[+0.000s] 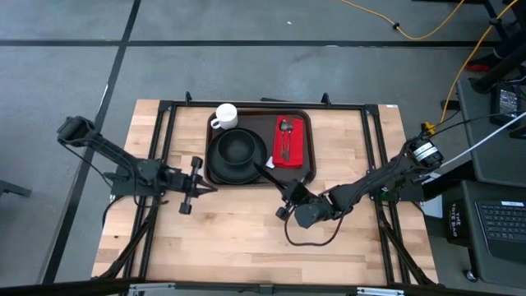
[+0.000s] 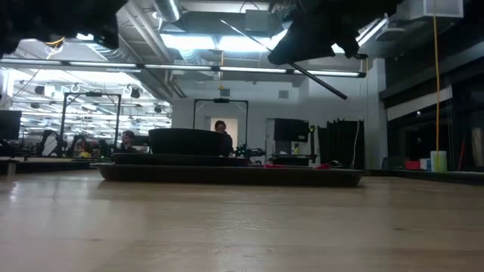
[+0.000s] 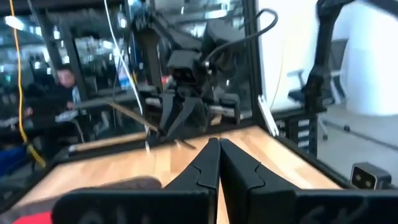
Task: Set up tray
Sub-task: Put the black table knife to the right of the black fork on top of the table napkin on the brown serving tray
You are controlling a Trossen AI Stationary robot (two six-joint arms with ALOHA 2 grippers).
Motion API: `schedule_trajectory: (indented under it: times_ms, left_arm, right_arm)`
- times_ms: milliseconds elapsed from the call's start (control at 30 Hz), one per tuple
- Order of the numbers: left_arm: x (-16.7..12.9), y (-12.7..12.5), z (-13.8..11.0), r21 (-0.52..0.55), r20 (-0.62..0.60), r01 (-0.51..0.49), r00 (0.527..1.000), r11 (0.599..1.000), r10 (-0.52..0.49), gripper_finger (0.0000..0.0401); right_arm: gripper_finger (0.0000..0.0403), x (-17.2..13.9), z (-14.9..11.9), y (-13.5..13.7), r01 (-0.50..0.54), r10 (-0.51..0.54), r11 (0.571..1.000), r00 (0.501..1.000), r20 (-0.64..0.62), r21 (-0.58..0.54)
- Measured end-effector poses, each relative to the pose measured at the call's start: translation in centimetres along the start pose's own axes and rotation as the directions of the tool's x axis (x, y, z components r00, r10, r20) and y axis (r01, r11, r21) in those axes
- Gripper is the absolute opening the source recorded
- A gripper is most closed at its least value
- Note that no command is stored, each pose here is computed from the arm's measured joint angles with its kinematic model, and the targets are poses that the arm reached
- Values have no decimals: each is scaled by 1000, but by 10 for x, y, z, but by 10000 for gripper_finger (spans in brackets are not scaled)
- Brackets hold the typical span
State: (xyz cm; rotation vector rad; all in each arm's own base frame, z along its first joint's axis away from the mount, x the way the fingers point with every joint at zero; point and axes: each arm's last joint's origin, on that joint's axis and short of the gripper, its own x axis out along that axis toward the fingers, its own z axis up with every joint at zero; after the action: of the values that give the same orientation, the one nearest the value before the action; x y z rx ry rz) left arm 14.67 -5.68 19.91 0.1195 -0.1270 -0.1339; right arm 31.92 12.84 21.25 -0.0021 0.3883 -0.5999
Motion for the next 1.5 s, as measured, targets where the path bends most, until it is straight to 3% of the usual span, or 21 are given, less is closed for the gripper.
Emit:
schedule_trajectory:
  times_ms: [100,200,300,667,867,1133,1500]
  left_arm:
    - [-13,5,-9,26,48,1,999,1000,-3,1]
    - [-21,11,-17,17,43,-35,998,999,34,2]
    - [-24,17,-18,31,30,-8,1000,999,8,3]
    - [-29,40,-20,40,13,-56,998,998,56,3]
    - [-30,49,-21,-3,10,-70,997,998,70,3]
    - [-30,52,-22,-14,9,-71,997,997,71,3]
    - [-31,54,-23,14,-8,-56,998,998,56,2]
  right_arm:
    - [51,3,9,0,-7,7,1000,1000,2,20]
    - [51,5,19,0,-6,6,1000,1000,-4,25]
    - [51,7,30,-3,14,-14,1000,1000,-22,14]
    - [51,15,78,-24,92,-68,983,986,-151,162]
    - [51,21,94,-49,240,-174,927,956,-236,288]
    - [51,37,88,-83,428,-312,830,887,-340,357]
    - [51,61,92,-115,507,-341,755,845,-412,414]
